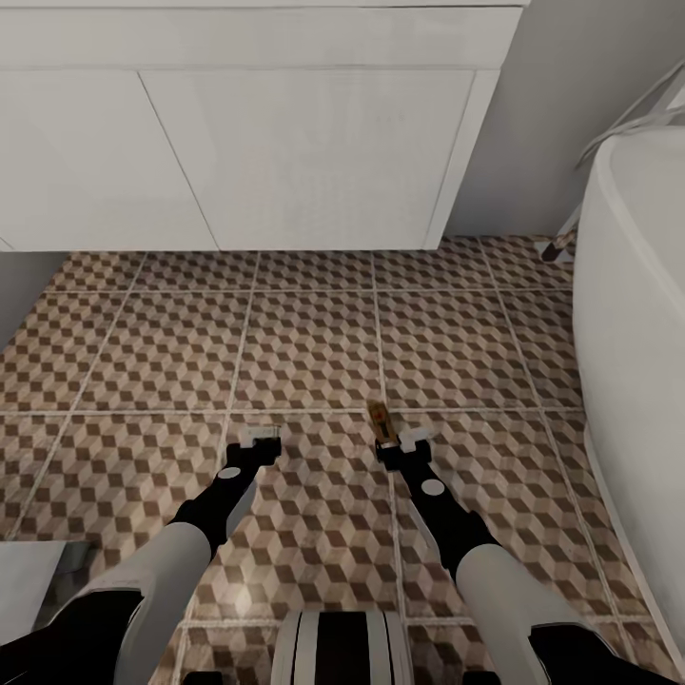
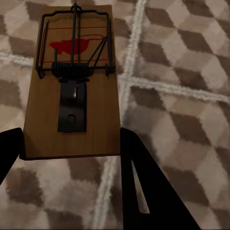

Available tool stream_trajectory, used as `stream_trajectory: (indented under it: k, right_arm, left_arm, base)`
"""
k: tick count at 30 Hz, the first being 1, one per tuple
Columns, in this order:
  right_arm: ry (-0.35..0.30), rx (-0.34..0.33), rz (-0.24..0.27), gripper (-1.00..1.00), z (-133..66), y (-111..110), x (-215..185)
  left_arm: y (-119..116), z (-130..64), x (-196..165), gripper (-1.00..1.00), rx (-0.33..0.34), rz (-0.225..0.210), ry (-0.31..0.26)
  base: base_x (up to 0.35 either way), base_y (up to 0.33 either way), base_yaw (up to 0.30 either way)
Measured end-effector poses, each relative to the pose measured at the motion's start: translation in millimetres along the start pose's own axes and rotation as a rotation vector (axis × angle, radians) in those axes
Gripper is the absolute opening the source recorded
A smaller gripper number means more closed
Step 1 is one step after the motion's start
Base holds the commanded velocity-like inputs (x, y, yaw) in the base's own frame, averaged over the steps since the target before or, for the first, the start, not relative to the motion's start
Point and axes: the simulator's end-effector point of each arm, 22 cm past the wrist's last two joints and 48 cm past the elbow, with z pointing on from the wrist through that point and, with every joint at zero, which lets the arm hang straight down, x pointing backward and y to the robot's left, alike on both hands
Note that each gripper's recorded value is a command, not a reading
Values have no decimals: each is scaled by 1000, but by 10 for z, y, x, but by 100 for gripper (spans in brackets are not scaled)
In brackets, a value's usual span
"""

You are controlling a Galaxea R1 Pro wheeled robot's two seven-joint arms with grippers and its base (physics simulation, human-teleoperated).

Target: Take the four mousetraps from the cabinet in the bathroom and place them on the bathroom floor. Make sure all four end up on the same floor surface, and ensure that at least two of them are either under or directly next to the same bathroom sink.

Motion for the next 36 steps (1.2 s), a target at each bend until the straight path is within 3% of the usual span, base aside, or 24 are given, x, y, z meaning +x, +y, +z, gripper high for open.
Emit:
stream_trajectory:
  k: [6, 11, 16, 36]
  right_arm:
    - [31, -6, 3, -100, 60, 25, 215]
    - [58, -11, 5, -100, 105, 54, 401]
    - [85, -16, 9, -100, 146, 81, 588]
    - [183, -34, 19, -100, 270, 195, 1301]
  left_arm:
    - [-12, 86, 119, -100, 0, -1, 12]
    - [9, 166, -119, -100, -5, -12, -48]
    - [12, 238, -139, -100, -8, -19, -63]
    - [-27, 498, 711, -100, -4, -10, 63]
  base:
    - [0, 0, 0]
    - [0, 0, 0]
    - [0, 0, 0]
    - [0, 0, 0]
